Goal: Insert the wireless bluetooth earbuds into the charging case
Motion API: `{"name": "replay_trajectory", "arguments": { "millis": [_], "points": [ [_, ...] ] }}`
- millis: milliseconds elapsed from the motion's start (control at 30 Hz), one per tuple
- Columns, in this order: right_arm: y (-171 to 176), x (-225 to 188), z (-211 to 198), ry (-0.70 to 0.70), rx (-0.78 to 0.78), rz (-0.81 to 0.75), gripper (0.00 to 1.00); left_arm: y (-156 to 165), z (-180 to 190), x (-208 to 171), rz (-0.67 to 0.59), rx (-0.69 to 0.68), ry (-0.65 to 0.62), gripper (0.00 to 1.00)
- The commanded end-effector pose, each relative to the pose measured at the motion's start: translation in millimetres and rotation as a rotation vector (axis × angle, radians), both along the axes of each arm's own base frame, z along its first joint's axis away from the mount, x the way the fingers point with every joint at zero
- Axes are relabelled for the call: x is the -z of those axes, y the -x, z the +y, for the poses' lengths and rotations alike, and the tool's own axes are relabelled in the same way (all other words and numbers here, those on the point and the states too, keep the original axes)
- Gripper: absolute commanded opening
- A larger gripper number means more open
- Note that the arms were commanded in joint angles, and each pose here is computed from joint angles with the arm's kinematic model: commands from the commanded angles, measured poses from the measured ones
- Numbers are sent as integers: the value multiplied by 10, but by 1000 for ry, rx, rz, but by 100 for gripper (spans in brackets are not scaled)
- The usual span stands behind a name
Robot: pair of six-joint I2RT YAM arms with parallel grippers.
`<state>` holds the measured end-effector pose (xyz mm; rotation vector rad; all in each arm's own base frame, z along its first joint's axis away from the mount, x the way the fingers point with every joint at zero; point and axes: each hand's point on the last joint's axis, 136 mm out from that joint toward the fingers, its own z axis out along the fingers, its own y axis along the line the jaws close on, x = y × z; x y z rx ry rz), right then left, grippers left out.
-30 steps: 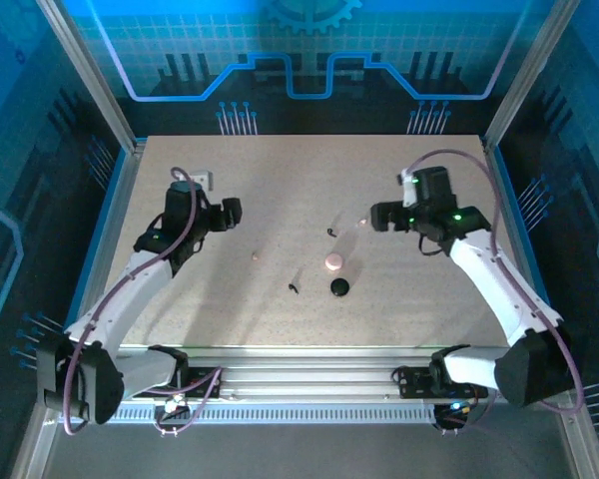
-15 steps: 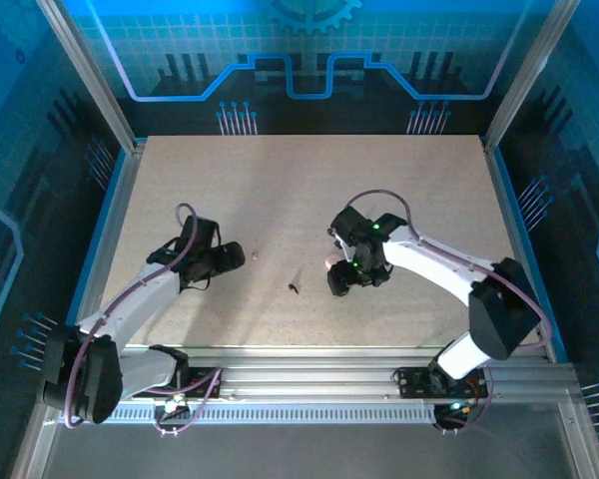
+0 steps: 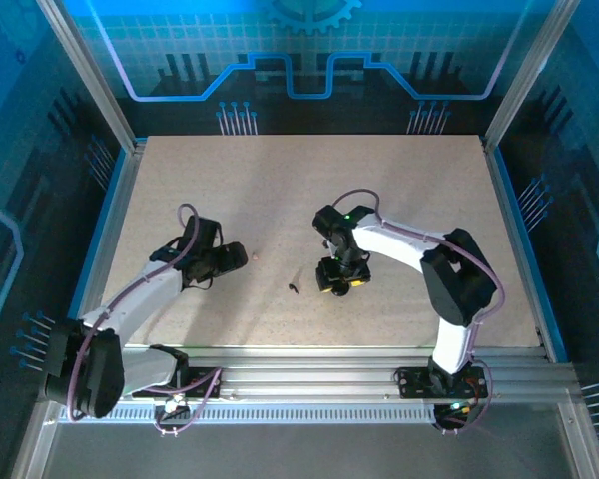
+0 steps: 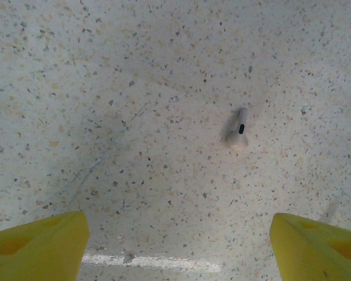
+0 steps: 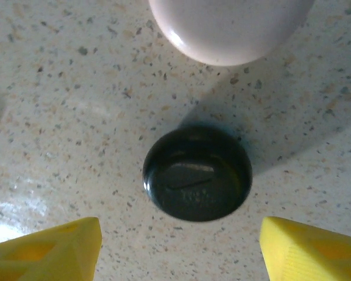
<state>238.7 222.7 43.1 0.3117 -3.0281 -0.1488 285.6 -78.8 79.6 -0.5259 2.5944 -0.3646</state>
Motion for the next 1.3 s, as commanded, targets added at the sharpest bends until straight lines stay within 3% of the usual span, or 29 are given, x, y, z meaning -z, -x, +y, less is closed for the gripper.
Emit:
{"name": "replay_trajectory", "arguments": {
  "millis": [0,167,433,733,1033,1267],
  "points": [
    [-32,76,51,29,32,18,72,-13,-71,-7,16,15,20,82],
    [-75,161,-59,87,46,18,73,14,-77,68,41,19,20,82],
    [-71,276,-66,67,63,47,70,-11,-72,103,45,6,20,82],
    [-104,337,-87,61,80,36,55,-43,-99,131,60,10,26,82],
    [-81,388,-160,90,76,56,60,-85,-142,98,52,19,44,81],
    [-110,364,-177,89,79,28,54,-127,-177,45,35,32,54,81]
  ]
}}
